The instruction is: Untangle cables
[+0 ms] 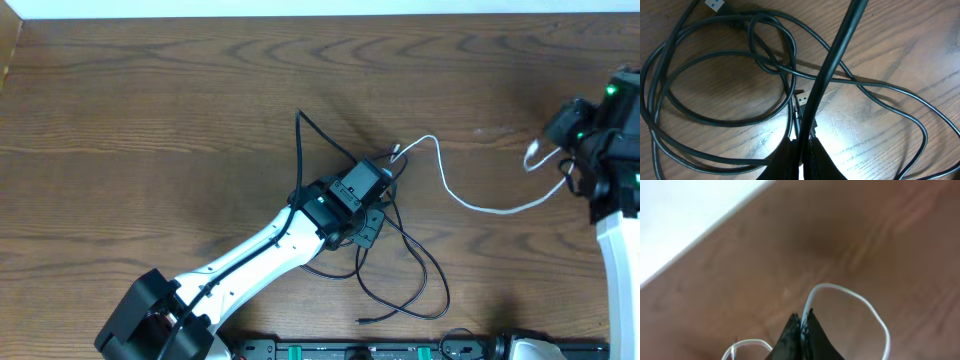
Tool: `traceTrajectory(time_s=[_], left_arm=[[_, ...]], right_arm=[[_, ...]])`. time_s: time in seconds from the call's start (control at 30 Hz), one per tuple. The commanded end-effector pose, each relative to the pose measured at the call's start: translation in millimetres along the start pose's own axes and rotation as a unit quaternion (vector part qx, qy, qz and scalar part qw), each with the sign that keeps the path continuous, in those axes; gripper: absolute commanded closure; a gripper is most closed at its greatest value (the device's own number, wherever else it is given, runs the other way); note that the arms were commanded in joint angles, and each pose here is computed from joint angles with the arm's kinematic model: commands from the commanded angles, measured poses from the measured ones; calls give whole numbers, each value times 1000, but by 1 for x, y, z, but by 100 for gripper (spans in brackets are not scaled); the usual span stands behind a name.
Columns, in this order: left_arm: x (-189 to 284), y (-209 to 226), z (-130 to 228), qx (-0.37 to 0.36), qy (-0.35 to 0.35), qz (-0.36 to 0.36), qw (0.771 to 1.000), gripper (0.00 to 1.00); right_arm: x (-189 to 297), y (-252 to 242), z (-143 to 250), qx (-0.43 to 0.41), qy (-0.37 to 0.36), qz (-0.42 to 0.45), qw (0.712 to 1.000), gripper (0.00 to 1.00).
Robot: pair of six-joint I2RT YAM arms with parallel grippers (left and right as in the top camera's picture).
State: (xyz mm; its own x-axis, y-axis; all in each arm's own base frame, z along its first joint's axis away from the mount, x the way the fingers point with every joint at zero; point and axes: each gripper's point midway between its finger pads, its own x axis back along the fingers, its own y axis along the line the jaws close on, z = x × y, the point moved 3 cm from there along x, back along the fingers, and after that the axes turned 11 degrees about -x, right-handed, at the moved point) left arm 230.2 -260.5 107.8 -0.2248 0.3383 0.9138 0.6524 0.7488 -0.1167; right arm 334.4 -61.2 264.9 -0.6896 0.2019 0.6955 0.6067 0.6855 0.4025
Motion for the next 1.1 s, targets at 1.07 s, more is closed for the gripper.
traceTrajectory(time_s=[1.07], left_arm=[[-3,2,0,7,3,-1,1000,92]], right_arm=[[-96,67,186,-31,367,-30,929,67]])
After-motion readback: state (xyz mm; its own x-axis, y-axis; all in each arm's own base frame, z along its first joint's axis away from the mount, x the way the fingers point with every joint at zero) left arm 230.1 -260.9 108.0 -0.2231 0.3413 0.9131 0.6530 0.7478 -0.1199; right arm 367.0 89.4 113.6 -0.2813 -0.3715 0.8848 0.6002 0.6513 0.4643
